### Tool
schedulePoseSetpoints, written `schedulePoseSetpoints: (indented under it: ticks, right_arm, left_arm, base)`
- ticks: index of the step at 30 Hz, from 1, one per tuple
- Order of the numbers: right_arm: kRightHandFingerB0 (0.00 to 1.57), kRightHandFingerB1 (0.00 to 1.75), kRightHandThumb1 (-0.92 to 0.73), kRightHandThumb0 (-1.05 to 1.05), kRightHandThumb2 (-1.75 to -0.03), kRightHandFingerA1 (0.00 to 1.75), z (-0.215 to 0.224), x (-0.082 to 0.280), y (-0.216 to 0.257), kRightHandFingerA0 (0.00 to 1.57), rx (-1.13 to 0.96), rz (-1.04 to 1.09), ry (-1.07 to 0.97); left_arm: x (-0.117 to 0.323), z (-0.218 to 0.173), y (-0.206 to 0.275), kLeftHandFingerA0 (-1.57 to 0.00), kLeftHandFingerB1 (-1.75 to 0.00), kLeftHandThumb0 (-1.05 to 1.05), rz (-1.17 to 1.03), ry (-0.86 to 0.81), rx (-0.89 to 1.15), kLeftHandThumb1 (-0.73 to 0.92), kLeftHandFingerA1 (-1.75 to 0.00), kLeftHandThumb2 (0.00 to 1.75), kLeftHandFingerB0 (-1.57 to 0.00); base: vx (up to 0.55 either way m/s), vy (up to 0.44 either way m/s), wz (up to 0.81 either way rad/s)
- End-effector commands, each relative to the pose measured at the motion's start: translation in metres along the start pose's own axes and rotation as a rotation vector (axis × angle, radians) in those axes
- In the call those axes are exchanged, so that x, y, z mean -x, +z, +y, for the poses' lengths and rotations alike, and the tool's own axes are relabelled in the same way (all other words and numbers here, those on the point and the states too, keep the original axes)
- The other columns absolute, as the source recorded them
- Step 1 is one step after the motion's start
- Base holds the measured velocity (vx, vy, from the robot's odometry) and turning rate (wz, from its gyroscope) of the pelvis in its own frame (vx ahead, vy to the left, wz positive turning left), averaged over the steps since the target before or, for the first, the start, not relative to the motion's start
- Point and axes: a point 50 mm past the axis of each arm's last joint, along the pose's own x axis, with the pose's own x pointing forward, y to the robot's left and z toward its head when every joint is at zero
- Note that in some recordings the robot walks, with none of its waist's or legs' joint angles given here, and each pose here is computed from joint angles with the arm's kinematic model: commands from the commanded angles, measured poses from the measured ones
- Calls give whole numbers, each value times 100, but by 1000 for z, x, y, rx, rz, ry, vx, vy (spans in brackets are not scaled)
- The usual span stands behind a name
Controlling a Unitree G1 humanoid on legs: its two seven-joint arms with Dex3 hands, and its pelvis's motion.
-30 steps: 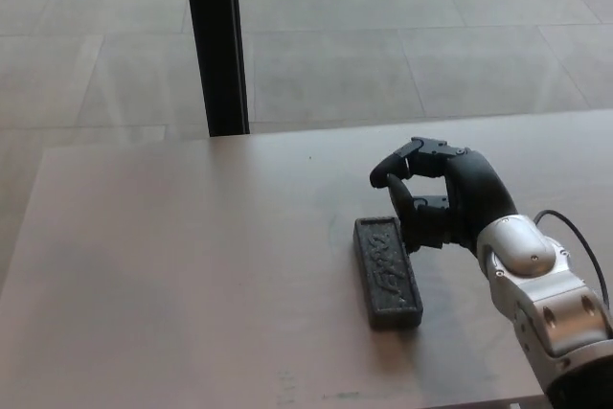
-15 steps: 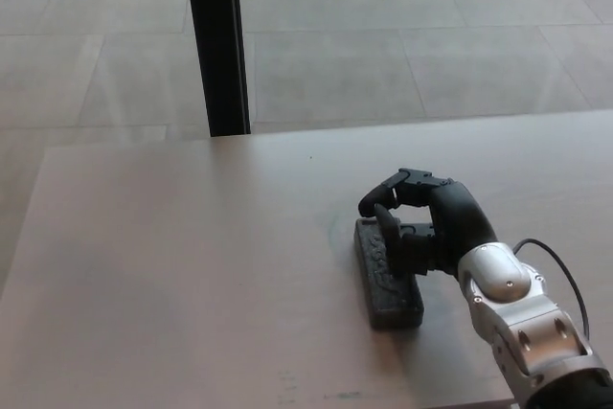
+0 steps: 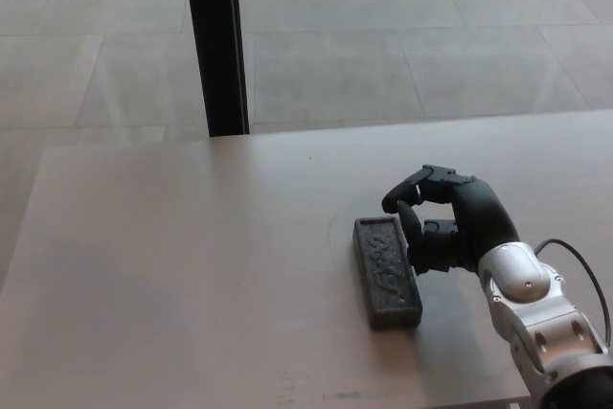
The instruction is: The robot uses its right hand to hold the eraser kept in the middle of the desk and use it to wipe the desk by swiping its surface twice
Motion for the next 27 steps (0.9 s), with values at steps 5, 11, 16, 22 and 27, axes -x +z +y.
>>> schedulePoseSetpoints:
  ticks: [5,11,16,22,27]
  right_arm:
    - [80,163,-59,-32,-107,175,4,5,-11,97,34,-10,0]
    - [69,173,-61,-35,-97,175,15,-1,12,97,38,-64,35]
    - [67,175,-58,-34,-99,175,12,-5,26,94,35,-120,39]
    - [65,175,-61,-33,-91,175,6,-8,38,91,66,-174,36]
    - [68,175,-60,-34,-93,175,13,-5,29,93,86,-165,49]
  left_arm:
    - [0,4,3,-77,-65,-43,0,10,-25,69,-77,60,-63]
    - [1,5,-1,-73,-70,-46,10,8,-2,52,-80,93,-56]
    - [0,5,-1,-76,-65,-42,15,13,12,68,-77,60,-62]
    - [1,3,-1,-75,-70,-46,13,17,-2,51,-81,93,-57]
    - [1,3,-1,-74,-70,-46,8,9,6,51,-82,94,-55]
  base:
    - [0,0,0]
    - [0,0,0]
    - [0,0,0]
    - [0,0,0]
    - [0,0,0]
